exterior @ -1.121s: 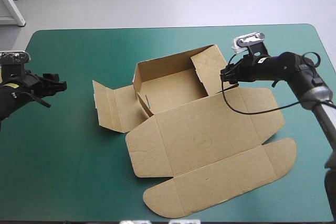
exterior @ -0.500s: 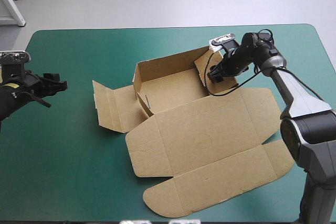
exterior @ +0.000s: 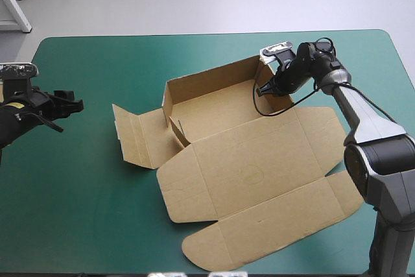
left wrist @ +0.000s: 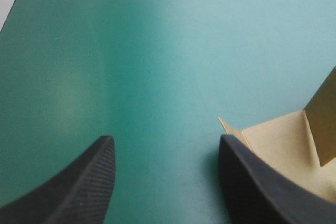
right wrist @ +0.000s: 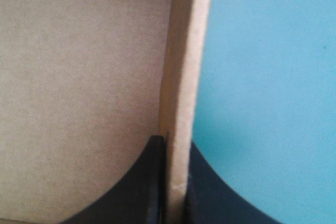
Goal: Fold the box
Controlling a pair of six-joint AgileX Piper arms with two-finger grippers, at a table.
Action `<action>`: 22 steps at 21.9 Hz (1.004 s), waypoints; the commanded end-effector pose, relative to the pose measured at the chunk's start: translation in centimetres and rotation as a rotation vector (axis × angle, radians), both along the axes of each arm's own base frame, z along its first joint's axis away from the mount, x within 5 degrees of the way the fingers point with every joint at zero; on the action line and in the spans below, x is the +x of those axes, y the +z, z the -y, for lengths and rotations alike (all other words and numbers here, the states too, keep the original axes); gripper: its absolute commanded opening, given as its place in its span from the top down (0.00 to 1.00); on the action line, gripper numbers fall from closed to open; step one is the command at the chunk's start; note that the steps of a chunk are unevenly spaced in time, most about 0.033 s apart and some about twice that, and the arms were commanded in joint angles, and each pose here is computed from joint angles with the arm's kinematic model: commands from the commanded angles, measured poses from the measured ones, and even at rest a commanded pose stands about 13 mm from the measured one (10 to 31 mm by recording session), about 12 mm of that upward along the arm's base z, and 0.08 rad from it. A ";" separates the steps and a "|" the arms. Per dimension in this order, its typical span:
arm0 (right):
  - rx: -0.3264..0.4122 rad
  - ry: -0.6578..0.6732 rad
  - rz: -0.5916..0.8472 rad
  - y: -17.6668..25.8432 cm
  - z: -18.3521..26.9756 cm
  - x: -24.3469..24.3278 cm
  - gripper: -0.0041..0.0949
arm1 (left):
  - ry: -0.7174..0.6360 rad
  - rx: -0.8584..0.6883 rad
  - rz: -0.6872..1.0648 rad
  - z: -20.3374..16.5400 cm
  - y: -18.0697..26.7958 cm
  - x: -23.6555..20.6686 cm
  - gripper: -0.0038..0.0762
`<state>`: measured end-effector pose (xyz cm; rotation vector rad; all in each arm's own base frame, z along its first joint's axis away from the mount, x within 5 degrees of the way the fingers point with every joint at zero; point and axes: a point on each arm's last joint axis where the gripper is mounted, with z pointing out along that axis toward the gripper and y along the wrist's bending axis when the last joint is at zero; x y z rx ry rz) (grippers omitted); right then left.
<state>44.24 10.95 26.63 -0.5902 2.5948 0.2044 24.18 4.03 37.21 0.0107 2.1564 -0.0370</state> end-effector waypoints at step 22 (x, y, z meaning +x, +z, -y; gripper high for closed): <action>0.421 -0.219 0.564 21.4 8.6 -5.3 0.97 | 0.041 -0.068 0.080 -0.3 0.3 2.0 0.43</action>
